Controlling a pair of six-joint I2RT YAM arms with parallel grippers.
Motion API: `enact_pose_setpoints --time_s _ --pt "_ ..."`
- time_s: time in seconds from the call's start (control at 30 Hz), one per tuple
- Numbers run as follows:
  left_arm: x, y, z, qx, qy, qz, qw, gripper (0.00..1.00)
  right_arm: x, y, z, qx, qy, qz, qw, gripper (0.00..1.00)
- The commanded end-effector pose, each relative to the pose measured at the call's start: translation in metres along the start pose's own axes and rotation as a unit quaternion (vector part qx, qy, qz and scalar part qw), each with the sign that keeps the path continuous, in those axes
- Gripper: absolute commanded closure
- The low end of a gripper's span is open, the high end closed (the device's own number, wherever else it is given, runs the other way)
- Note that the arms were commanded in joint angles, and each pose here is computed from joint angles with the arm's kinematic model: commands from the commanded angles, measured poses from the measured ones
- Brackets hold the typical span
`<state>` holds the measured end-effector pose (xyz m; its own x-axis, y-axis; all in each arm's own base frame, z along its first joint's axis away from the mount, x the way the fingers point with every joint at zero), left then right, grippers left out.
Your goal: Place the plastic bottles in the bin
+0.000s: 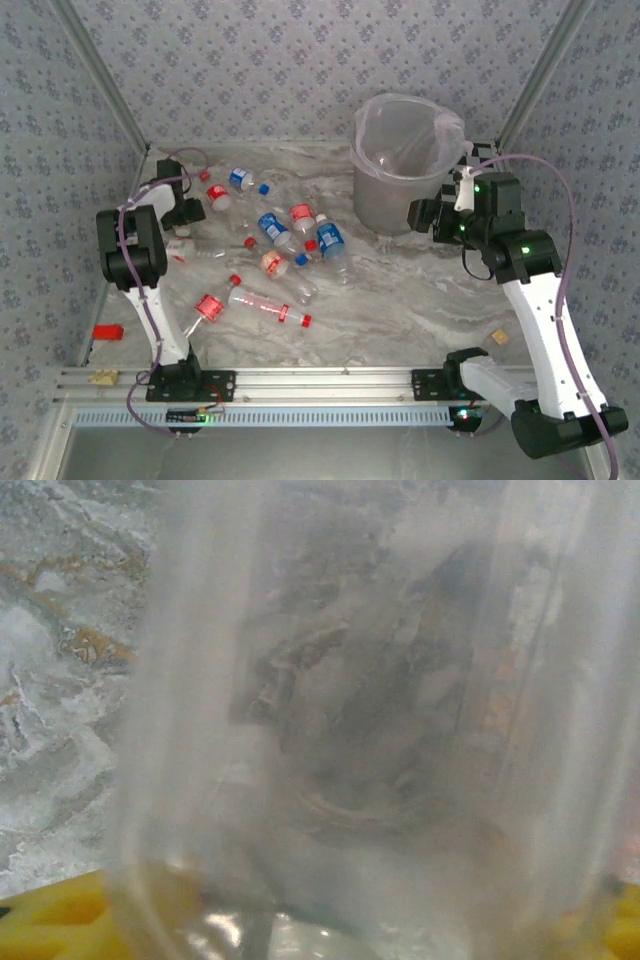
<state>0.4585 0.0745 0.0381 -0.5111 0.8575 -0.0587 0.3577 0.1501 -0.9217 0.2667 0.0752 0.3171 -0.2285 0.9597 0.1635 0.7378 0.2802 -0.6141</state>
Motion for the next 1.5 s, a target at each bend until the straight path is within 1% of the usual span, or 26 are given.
enact_pose_setpoints --time_s 0.0,0.13,0.2,0.27,0.33,0.43,0.53,0.57,0.6,0.63,0.73,0.77,0.87,0.9,1.0,1.03,1.1,1.2,1.27,1.37,1.47 --pt "0.000 -0.022 -0.007 -0.017 -0.005 0.009 1.000 0.36 0.002 -0.001 0.009 0.007 0.015 -0.009 1.000 0.04" --pt "-0.001 -0.041 -0.011 -0.029 -0.009 0.022 0.999 0.44 0.014 -0.002 0.004 -0.004 0.016 -0.044 0.999 0.05" --pt "-0.002 -0.055 -0.015 -0.040 -0.012 0.027 0.999 0.46 0.019 -0.006 -0.001 -0.019 0.013 -0.056 0.998 0.06" --pt "-0.003 -0.069 -0.019 -0.053 -0.017 0.035 0.998 0.50 0.022 -0.012 -0.006 -0.035 0.014 -0.062 0.997 0.06" --pt "-0.005 -0.084 -0.022 -0.062 -0.021 0.049 0.997 0.51 0.026 -0.016 -0.010 -0.047 0.015 -0.074 0.996 0.07" --pt "-0.016 -0.116 -0.020 -0.069 -0.031 0.092 0.993 0.51 0.037 -0.020 -0.021 -0.064 0.024 -0.106 0.992 0.08" --pt "-0.045 -0.160 -0.004 -0.079 -0.029 0.171 0.982 0.52 0.054 -0.019 -0.040 -0.087 0.038 -0.150 0.984 0.10" --pt "-0.060 -0.178 0.005 -0.087 -0.018 0.202 0.975 0.54 0.062 -0.017 -0.046 -0.093 0.039 -0.164 0.981 0.11" --pt "-0.074 -0.197 0.014 -0.097 -0.002 0.231 0.968 0.55 0.069 -0.014 -0.050 -0.093 0.037 -0.175 0.980 0.12" --pt "-0.088 -0.213 0.023 -0.106 0.014 0.252 0.962 0.55 0.077 -0.012 -0.058 -0.102 0.030 -0.183 0.977 0.12" --pt "-0.126 -0.261 0.052 -0.127 0.060 0.313 0.939 0.58 0.106 0.000 -0.071 -0.102 0.007 -0.201 0.974 0.12" --pt "-0.139 -0.276 0.064 -0.130 0.072 0.336 0.930 0.61 0.116 0.004 -0.076 -0.100 0.000 -0.209 0.973 0.12" --pt "-0.172 -0.315 0.099 -0.140 0.115 0.401 0.898 0.62 0.143 0.016 -0.087 -0.096 -0.005 -0.232 0.968 0.12" --pt "-0.181 -0.327 0.111 -0.139 0.130 0.421 0.887 0.64 0.149 0.020 -0.090 -0.097 -0.001 -0.237 0.967 0.10" --pt "-0.196 -0.355 0.137 -0.140 0.161 0.457 0.864 0.66 0.159 0.037 -0.093 -0.089 0.020 -0.243 0.966 0.02" --pt "-0.201 -0.362 0.144 -0.143 0.171 0.466 0.856 0.66 0.164 0.042 -0.093 -0.085 0.021 -0.250 0.964 0.00" --pt "-0.212 -0.373 0.159 -0.145 0.195 0.484 0.841 0.66 0.177 0.048 -0.094 -0.078 0.019 -0.272 0.959 0.00" --pt "-0.231 -0.375 0.178 -0.125 0.210 0.514 0.822 0.66 0.199 0.049 -0.094 -0.072 0.009 -0.310 0.948 0.00" --pt "-0.241 -0.375 0.188 -0.112 0.215 0.524 0.817 0.66 0.204 0.051 -0.093 -0.070 0.012 -0.321 0.945 0.00" --pt "-0.253 -0.380 0.197 -0.108 0.223 0.538 0.806 0.66 0.207 0.058 -0.091 -0.067 0.016 -0.323 0.944 0.00" --pt "-0.261 -0.385 0.203 -0.102 0.232 0.548 0.797 0.65 0.209 0.065 -0.088 -0.060 0.016 -0.325 0.944 0.04"
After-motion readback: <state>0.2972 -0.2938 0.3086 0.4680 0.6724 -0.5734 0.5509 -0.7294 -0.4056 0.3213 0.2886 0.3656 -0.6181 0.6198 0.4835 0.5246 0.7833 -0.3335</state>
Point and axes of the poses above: each hand's point on the last joint's axis, 136 mm out from that joint toward the fingers, its own y axis out along the fingers, its own x axis along the line the jaws close on, z = x × y, the point moved 1 cm from there along -y, back along the fingers, and after that the axes turned 11 degrees about -y, right-handed, at the moved point
